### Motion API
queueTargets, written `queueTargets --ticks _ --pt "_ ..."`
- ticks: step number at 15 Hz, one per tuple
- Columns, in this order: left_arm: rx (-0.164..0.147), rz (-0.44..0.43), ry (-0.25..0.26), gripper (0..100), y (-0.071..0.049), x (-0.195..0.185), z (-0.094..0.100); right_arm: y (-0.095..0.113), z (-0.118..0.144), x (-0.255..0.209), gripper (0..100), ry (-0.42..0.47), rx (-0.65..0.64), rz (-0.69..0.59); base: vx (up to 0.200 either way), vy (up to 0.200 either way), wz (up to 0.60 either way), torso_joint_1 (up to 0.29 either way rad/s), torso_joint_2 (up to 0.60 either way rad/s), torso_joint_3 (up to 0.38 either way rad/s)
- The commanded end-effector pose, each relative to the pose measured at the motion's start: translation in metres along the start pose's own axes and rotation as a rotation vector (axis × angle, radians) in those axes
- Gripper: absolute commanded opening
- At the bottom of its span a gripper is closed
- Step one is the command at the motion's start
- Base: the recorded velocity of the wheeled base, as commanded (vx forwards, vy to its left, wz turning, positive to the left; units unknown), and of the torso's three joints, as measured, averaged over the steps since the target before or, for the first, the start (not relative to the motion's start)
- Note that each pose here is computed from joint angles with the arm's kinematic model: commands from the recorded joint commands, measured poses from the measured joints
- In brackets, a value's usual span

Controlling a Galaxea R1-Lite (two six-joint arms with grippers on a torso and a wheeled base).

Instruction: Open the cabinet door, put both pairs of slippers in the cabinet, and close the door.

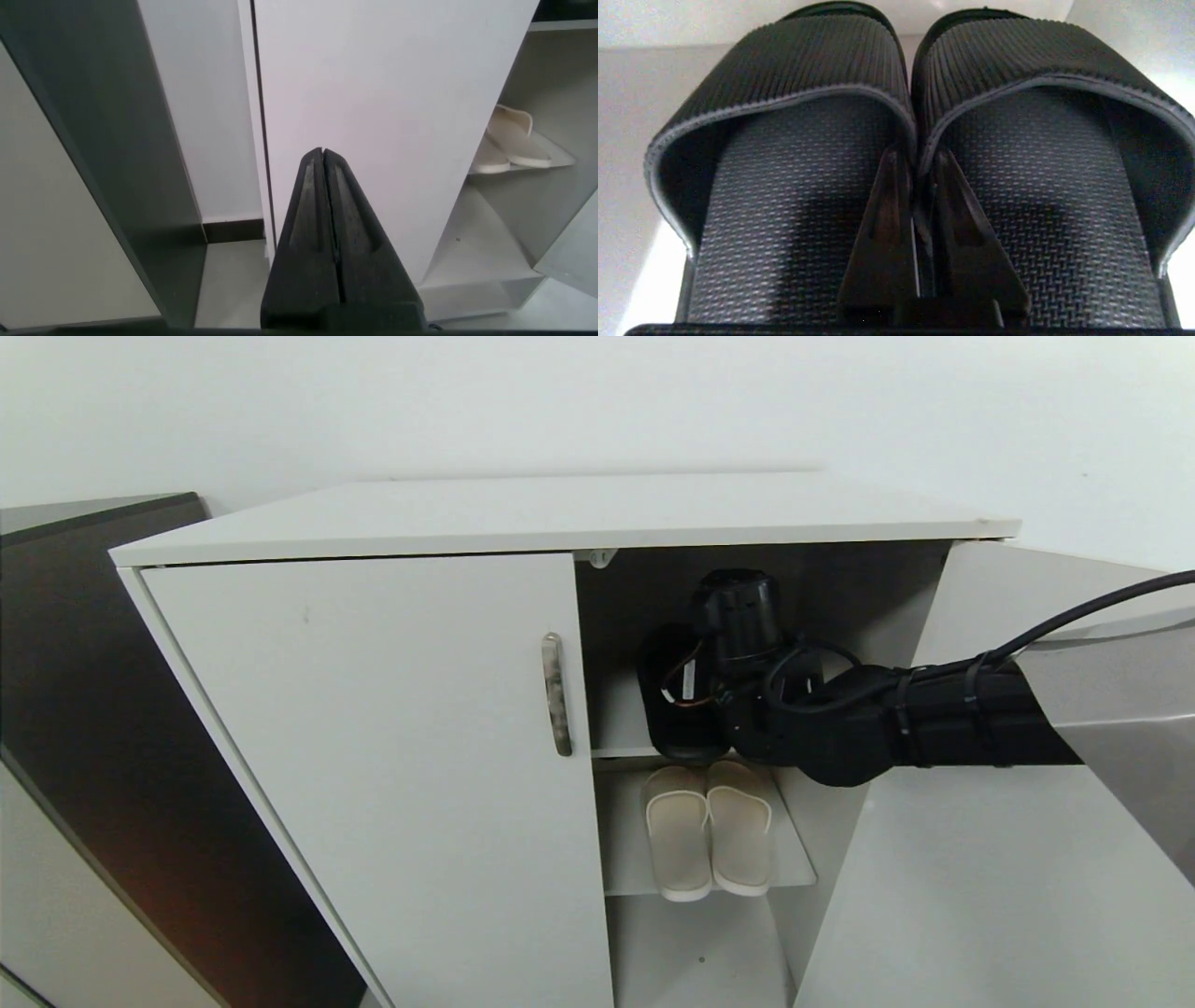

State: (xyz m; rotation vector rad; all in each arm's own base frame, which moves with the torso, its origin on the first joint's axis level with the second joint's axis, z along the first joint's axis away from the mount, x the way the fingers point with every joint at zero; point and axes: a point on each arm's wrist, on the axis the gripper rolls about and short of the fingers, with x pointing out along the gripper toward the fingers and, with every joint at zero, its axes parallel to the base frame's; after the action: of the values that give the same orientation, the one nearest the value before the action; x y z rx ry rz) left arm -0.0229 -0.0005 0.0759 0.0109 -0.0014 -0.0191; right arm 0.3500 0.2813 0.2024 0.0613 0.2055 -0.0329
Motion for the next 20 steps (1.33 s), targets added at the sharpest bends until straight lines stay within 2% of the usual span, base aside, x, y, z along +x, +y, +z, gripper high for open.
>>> queueTargets --ticks 1,11,12,16,20 --pt "0.000 -0.001 0.001 0 0.000 0.000 0.000 0.001 -0.005 0.005 0 0.008 -0.007 -0.005 0.000 0.000 0.00 0.000 0.00 0.000" --pt "0.000 -0.001 0.001 0 0.000 0.000 0.000 0.001 -0.011 0.007 0 0.020 -0.010 -0.008 0.000 0.000 0.00 0.000 0.00 0.000" --pt "0.000 -0.001 0.001 0 0.000 0.000 0.000 0.002 -0.012 0.006 100 0.023 -0.008 -0.007 0.000 0.000 0.00 0.000 0.00 0.000" --pt "0.000 0.001 0.001 0 0.000 0.000 0.000 0.000 -0.009 -0.011 100 0.027 -0.007 0.013 0.000 0.000 0.00 0.000 0.00 0.000" --pt "0.000 -0.001 0.003 0 0.000 0.000 0.000 -0.008 -0.003 -0.054 100 0.037 -0.013 0.054 0.000 0.000 0.00 0.000 0.00 0.000"
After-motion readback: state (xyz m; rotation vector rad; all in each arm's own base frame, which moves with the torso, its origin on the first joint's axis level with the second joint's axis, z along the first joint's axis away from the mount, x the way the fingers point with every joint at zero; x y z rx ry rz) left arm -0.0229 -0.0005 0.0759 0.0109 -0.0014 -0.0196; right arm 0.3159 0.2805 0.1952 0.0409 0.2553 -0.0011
